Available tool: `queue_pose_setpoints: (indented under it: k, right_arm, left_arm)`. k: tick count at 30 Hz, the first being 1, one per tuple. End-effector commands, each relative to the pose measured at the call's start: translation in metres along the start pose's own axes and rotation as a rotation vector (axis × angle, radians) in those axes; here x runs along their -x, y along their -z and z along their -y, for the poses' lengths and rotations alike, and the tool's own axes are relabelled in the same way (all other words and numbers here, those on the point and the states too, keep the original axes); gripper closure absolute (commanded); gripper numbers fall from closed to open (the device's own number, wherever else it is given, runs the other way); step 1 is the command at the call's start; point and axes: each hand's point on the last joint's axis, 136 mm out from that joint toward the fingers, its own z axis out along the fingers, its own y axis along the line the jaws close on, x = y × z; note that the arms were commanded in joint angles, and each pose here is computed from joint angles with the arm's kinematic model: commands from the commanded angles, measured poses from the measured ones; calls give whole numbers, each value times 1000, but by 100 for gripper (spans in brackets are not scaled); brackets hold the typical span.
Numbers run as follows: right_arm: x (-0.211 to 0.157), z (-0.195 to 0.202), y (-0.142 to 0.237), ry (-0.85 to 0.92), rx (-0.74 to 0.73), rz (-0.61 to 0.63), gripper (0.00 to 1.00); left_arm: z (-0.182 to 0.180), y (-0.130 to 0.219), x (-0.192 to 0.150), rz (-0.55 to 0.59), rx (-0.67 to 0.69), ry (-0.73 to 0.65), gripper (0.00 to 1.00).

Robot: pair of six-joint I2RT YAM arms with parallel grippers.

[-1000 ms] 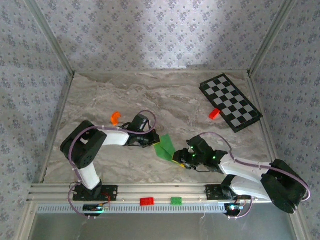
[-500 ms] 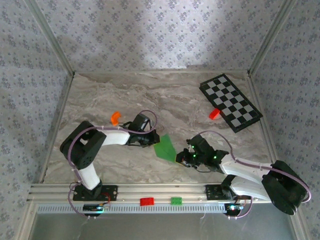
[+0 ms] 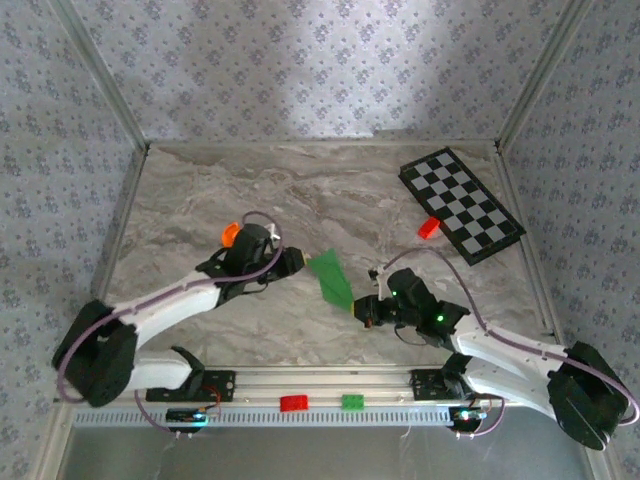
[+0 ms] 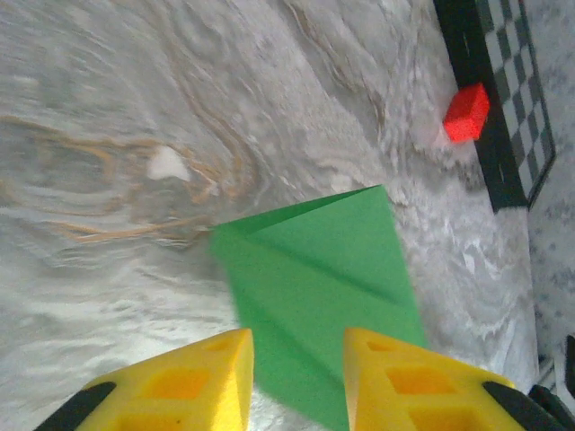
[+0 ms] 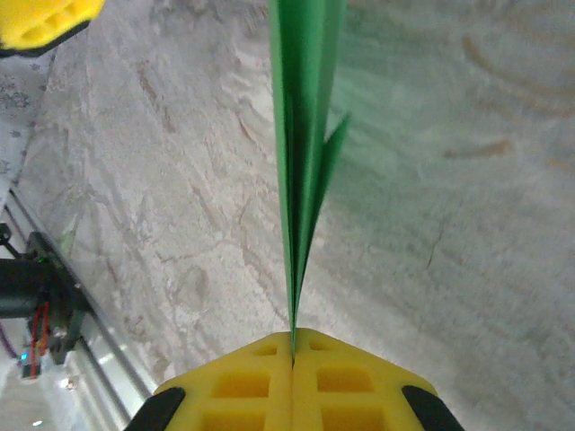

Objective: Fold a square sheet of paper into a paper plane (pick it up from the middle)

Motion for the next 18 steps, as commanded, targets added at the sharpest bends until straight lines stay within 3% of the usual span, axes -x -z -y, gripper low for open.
queue_pose_setpoints:
  k: [1, 4, 8, 18]
  right_arm:
    - [29, -9, 10, 212, -46, 97, 100]
    - [44, -17, 15, 323, -74, 144, 100]
    - [64, -9, 24, 400, -243, 170, 100]
    - [89, 56, 77, 590, -1039, -2, 100]
  left_arm:
    - [-32, 23, 6, 84, 107, 36, 66]
    - [-43, 45, 13, 149, 124, 64, 66]
    - [-58, 64, 14, 192, 152, 89, 65]
    - [-86, 87, 14, 228, 250, 154, 64]
